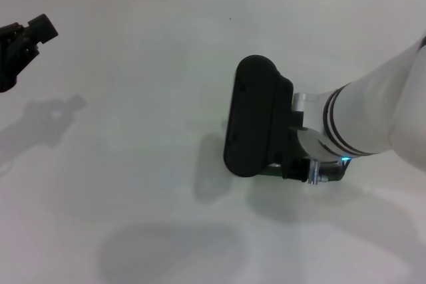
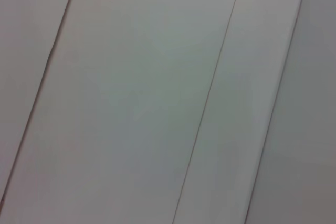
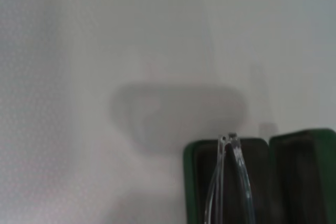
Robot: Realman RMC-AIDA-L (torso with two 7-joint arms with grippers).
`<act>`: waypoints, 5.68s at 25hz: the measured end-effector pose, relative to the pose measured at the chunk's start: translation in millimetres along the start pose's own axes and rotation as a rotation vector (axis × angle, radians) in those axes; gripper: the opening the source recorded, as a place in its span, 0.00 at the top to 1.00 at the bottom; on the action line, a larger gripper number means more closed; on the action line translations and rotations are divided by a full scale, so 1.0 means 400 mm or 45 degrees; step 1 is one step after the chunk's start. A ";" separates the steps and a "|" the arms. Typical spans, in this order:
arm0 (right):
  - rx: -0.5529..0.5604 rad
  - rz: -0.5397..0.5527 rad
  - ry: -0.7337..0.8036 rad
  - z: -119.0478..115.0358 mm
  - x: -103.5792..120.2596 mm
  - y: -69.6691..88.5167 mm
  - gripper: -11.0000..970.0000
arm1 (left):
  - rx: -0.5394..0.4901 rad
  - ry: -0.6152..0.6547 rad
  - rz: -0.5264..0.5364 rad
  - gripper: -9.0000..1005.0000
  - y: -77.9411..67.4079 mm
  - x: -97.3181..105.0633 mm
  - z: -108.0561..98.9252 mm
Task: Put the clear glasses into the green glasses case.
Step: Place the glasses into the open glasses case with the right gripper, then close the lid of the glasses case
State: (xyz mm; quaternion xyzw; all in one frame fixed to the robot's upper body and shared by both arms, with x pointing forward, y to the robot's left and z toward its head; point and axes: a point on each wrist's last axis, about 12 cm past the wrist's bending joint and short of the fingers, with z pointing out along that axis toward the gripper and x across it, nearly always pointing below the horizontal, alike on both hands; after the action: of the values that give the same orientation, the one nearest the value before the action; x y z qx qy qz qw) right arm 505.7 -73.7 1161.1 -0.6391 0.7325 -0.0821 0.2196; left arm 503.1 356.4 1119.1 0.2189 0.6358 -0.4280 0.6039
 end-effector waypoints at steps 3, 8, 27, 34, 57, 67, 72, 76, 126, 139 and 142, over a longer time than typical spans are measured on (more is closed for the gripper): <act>0.016 0.010 0.015 0.008 0.007 -0.008 0.88 | 0.001 -0.001 0.000 0.88 0.000 0.000 0.002; 0.041 0.015 0.029 0.018 0.013 -0.018 0.87 | -0.001 -0.004 -0.003 0.88 0.001 -0.001 0.003; 0.060 0.007 0.028 0.036 0.014 -0.029 0.87 | 0.012 -0.011 0.003 0.87 0.006 -0.010 0.019; 0.062 0.011 0.037 0.046 0.020 -0.032 0.86 | 0.006 -0.010 0.000 0.87 0.006 -0.008 0.015; 0.075 -0.015 -0.021 0.029 -0.001 -0.027 0.74 | -0.006 -0.010 -0.003 0.86 0.001 0.002 0.008; 0.061 -0.038 -0.052 0.008 -0.012 -0.015 0.75 | -0.015 -0.008 -0.005 0.85 0.003 0.004 0.009; 0.050 -0.058 -0.067 -0.003 -0.017 -0.008 0.75 | -0.014 -0.009 -0.007 0.85 0.002 0.005 0.009; 0.034 -0.077 -0.093 -0.013 -0.022 -0.001 0.75 | -0.014 -0.010 -0.014 0.85 0.001 0.007 0.009; 0.333 1.192 -1.591 -0.039 0.772 -0.142 0.76 | 0.482 0.672 0.076 0.83 -0.079 0.037 0.563; 0.326 1.246 -1.543 0.010 0.755 -0.147 0.76 | 0.342 0.757 0.030 0.83 -0.076 0.106 0.596; 0.315 1.251 -1.525 0.019 0.749 -0.146 0.76 | 0.341 0.763 0.006 0.83 -0.082 0.119 0.594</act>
State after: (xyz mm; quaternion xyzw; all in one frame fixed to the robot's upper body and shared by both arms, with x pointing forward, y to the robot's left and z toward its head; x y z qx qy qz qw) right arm 535.7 -373.7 1112.9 -0.1481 0.6736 0.3023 0.6580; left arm 606.8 135.4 1105.3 0.4140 0.7227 -0.4229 0.3569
